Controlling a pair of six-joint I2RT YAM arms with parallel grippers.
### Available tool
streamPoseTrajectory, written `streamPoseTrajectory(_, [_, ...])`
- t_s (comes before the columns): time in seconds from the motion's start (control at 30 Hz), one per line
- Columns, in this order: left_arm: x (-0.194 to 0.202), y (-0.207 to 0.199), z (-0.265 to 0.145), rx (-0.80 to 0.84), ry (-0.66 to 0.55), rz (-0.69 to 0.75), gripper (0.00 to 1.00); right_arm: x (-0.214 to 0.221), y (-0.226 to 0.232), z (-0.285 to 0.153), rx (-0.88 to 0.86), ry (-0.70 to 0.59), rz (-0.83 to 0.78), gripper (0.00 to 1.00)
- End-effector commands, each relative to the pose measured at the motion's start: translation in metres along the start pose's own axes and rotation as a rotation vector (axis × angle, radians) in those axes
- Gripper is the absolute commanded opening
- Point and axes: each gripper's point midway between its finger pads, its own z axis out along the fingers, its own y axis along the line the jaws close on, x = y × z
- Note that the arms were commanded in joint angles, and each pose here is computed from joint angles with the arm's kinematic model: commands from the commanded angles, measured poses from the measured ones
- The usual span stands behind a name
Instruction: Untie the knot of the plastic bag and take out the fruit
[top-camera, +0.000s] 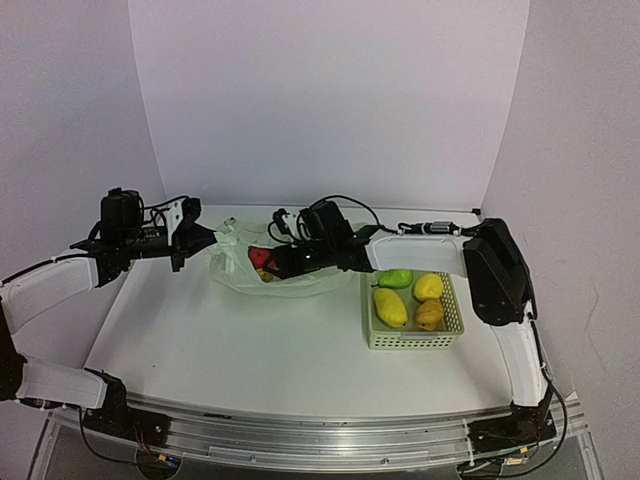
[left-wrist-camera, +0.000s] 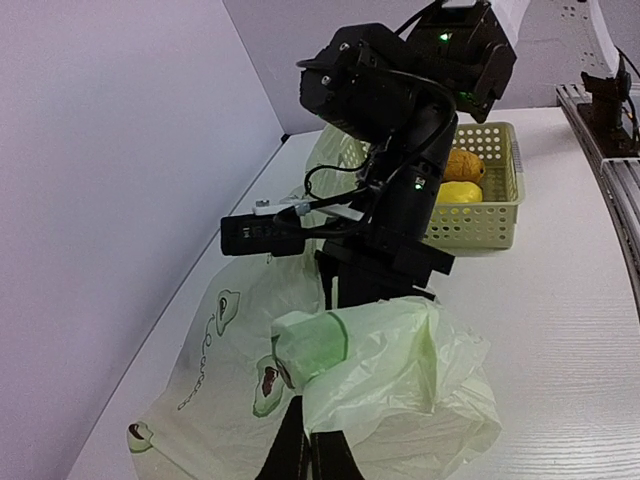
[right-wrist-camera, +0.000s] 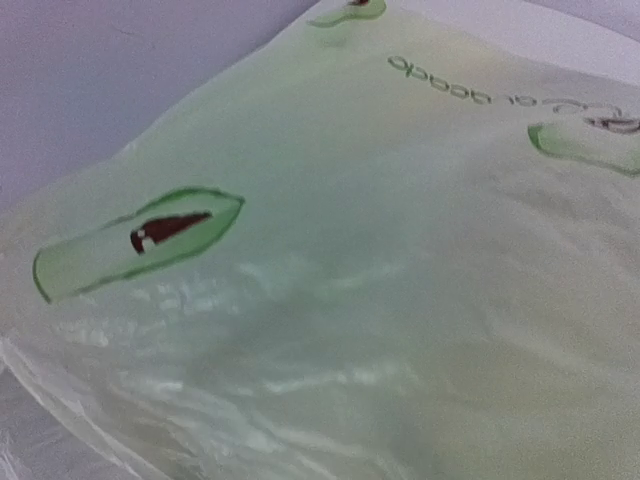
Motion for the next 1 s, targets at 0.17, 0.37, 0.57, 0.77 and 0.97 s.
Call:
streamPoseTrajectory(0.17, [-0.026,0.009,0.001,0.012,-0.081,0.056,0.00,-0.034,-0.083,0.041,0.361,-0.215,0.081,0.44])
streamPoseTrajectory(0.37, [-0.031,0.007,0.007,0.039,-0.105,0.064,0.00,-0.073,-0.127,0.048,0.464,-0.377,0.187,0.50])
streamPoseTrajectory(0.57, [-0.030,0.004,0.009,0.047,-0.103,0.071,0.00,-0.073,-0.160,0.051,0.529,-0.453,0.309,0.71])
streamPoseTrajectory(0.77, [-0.030,0.000,0.011,0.066,-0.109,0.066,0.00,-0.068,-0.176,0.071,0.550,-0.519,0.354,0.76])
streamPoseTrajectory(0.97, [-0.030,-0.001,0.014,0.078,-0.109,0.058,0.00,-0.051,-0.183,0.093,0.515,-0.502,0.377,0.76])
